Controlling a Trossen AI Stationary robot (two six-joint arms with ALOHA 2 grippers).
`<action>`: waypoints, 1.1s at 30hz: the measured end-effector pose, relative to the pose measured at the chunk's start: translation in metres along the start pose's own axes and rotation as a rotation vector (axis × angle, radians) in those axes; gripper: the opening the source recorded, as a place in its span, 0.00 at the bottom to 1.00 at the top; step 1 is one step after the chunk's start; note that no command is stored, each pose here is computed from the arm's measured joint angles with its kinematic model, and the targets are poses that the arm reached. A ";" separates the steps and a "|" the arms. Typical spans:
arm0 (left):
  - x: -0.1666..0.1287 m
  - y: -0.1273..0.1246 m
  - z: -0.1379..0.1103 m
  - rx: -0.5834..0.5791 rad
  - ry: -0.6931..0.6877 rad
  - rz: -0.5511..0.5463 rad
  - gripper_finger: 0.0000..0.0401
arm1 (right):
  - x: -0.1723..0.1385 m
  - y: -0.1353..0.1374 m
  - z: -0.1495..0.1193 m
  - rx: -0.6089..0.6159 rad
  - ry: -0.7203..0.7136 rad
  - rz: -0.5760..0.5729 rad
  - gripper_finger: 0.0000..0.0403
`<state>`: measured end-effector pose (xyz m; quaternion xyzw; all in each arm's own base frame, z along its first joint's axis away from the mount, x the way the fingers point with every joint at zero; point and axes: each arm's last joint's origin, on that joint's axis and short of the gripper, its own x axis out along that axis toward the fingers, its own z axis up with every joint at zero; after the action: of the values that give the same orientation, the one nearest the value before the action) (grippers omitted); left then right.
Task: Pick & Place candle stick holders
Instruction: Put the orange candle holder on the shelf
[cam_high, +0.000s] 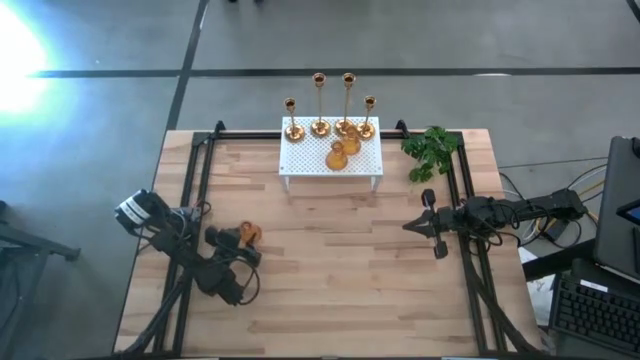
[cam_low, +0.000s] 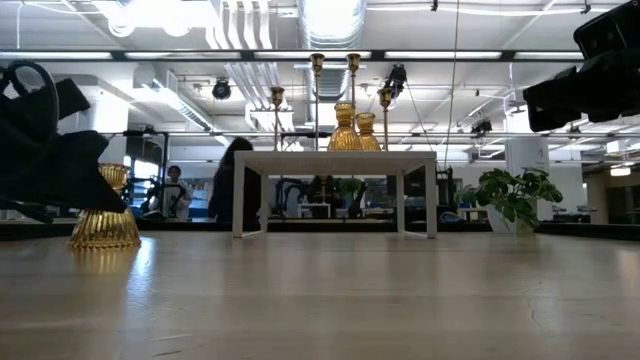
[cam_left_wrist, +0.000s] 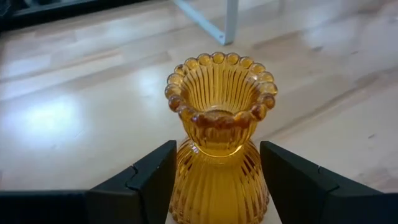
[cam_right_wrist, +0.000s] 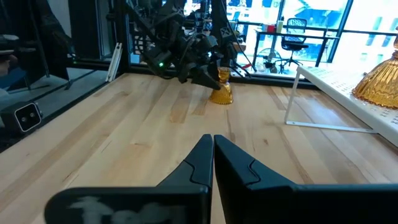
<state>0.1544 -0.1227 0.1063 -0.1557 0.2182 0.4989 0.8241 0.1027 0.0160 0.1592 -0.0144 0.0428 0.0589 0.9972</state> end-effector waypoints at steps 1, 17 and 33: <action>0.001 0.001 -0.001 0.003 -0.010 -0.008 0.57 | 0.000 0.000 0.000 0.000 0.000 0.000 0.02; 0.007 0.005 -0.006 -0.041 -0.061 -0.076 0.69 | 0.000 0.000 0.000 0.000 0.000 0.000 0.02; 0.015 0.014 -0.006 -0.021 -0.128 -0.087 0.84 | 0.000 0.000 0.000 0.000 0.000 0.000 0.02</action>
<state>0.1466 -0.1083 0.0931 -0.1413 0.1530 0.4738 0.8556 0.1027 0.0160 0.1592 -0.0145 0.0429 0.0587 0.9972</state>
